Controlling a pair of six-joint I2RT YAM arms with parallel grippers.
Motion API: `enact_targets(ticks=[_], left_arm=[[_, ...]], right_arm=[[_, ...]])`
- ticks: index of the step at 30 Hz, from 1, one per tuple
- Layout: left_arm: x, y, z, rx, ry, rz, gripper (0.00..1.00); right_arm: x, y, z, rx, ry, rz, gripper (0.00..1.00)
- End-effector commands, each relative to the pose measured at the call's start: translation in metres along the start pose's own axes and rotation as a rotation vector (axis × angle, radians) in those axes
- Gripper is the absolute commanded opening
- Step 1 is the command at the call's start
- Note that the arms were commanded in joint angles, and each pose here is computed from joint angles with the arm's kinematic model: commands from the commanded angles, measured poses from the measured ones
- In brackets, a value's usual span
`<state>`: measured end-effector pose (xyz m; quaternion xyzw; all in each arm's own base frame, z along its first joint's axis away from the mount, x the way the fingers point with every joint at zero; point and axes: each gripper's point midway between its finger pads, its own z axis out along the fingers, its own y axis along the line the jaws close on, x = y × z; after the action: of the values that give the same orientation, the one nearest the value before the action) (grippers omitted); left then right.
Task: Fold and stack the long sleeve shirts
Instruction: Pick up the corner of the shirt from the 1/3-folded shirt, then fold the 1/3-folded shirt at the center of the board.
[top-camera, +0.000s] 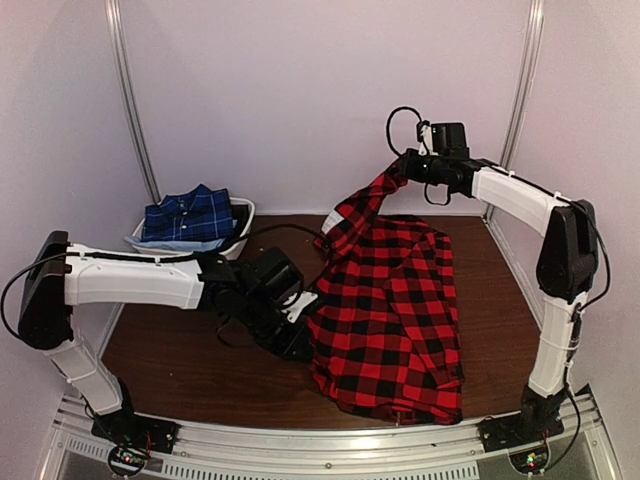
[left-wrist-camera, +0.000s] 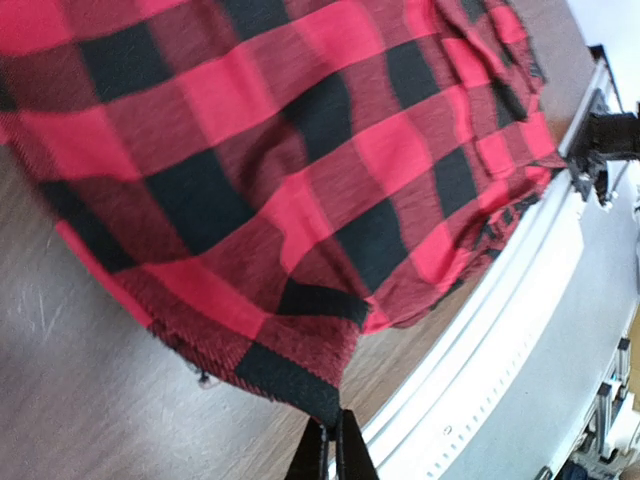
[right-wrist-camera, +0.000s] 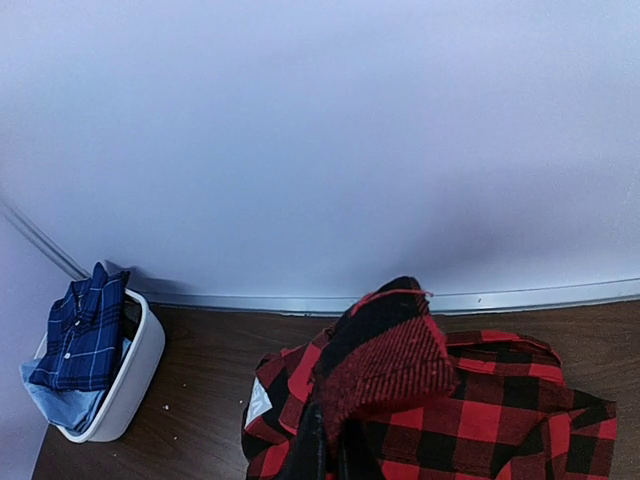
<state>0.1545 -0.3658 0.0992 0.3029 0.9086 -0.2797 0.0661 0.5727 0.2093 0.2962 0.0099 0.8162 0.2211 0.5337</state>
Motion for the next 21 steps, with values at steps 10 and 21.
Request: enact_targets(ticks=[10,21], left_arm=[[-0.004,-0.050,0.027,0.129,0.125,0.299,0.00],[-0.007,-0.076,0.047,0.232,0.185,0.402,0.00]], right_arm=[[-0.040,-0.045,-0.114,0.237,-0.156,0.021,0.00],[-0.022,-0.074,-0.152,0.365,-0.158,0.026,0.00]])
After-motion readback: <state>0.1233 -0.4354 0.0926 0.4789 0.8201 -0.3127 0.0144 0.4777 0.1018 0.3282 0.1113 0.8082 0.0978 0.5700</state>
